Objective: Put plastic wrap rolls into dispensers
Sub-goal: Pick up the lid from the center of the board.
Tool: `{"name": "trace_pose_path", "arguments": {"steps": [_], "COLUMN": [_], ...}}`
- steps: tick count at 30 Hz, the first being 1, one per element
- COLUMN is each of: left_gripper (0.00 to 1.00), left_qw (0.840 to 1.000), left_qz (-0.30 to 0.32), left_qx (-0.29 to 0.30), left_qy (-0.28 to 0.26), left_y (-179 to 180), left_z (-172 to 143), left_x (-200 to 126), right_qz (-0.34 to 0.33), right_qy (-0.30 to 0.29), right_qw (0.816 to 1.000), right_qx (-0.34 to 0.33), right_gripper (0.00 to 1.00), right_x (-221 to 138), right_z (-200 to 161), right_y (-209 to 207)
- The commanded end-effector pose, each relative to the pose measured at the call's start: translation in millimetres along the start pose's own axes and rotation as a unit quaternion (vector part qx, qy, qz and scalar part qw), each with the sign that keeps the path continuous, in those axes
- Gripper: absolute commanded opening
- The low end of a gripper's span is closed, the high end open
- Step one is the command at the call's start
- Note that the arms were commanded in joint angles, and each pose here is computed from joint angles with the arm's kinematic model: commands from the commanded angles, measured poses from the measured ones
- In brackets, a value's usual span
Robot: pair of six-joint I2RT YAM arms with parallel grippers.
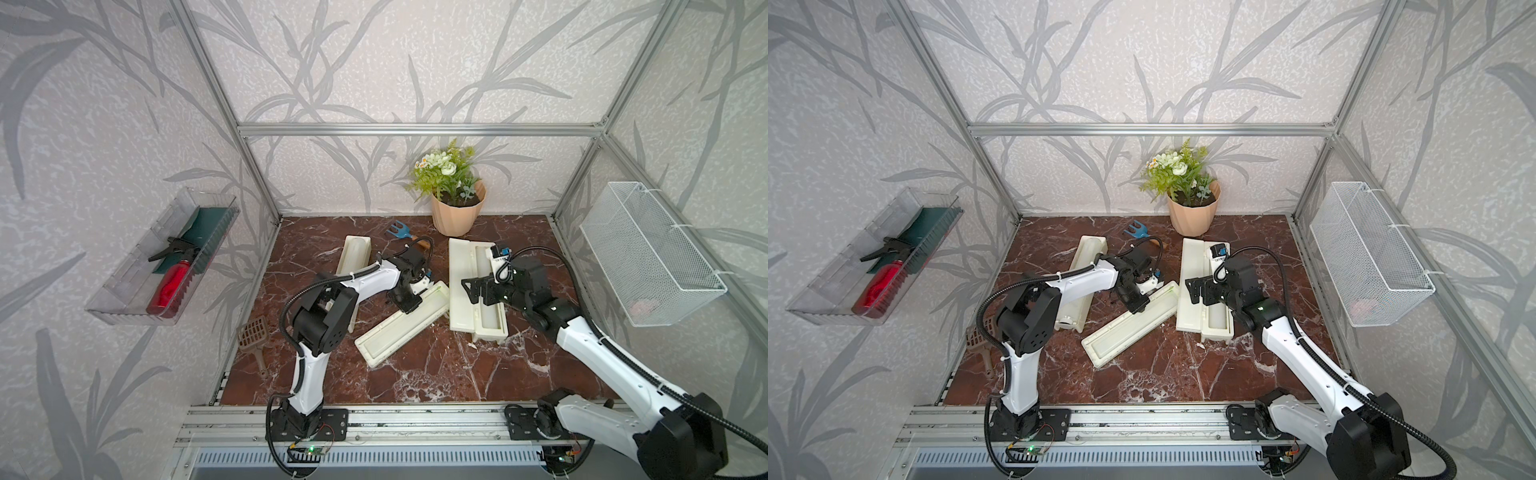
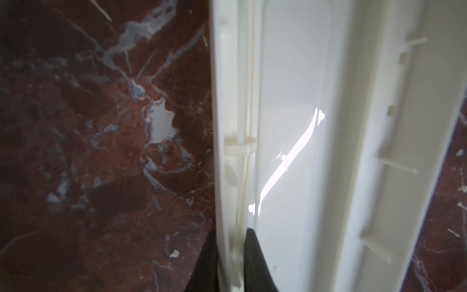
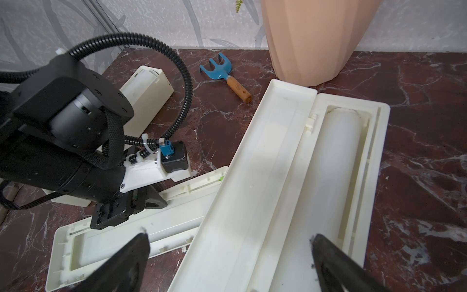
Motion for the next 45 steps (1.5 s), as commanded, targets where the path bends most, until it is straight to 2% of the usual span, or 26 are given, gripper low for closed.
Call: {"name": "trace_pose_path", "arguments": {"steps": [1,10,16,21,30,41,45], "left_gripper": [0.01,0.0,0.0,0.0,0.0,0.0,0.0], "left_qw": [0.999,0.997,0.993,0.979,0.953,0.918,0.907], "left_qz": [0.026,0.041,-0.046,-0.107,-0.174,-0.256,-0.275], "left_qx": [-0.011,-0.028,-0.08,-0.13,-0.164,-0.171,-0.169], "left_qy": [-0.035,-0.062,-0.071,-0.112,-0.187,-0.249,-0.271], "left_y": [6,19,26,47,70,69,66], "left_z": [5,1,3,-2,2,23,28], "left_x": [-38,-63,-59,-73,-103,-123,-131], "right_qz": [0.011,0.057,0.068,0.07,0.124,0.184,0.173], "right_qy": [-0.006,0.014,0.024,0.024,0.038,-0.002,-0.005], "right_qw": [1.0,0.998,0.997,0.996,0.989,0.975,0.976], "right_qx": [0.0,0.028,0.039,0.039,0.073,0.121,0.13], "right_gripper": [1.0,1.0,1.0,0.99,0.99,0.99,0.99], "right_x": [4,24,31,30,50,87,106], "right_z": [1,-4,-6,-6,-3,28,37], "right_y": [1,6,7,7,15,44,51]}}
Point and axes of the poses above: each gripper's point midway between its finger pads, its own x axis out along the fingers, its own y axis along the line the jaws close on, z = x × y, the point moved 8 cm from there along -x, back along the fingers, and after that the axes turned 6 degrees about -x, right-handed, at the moved point
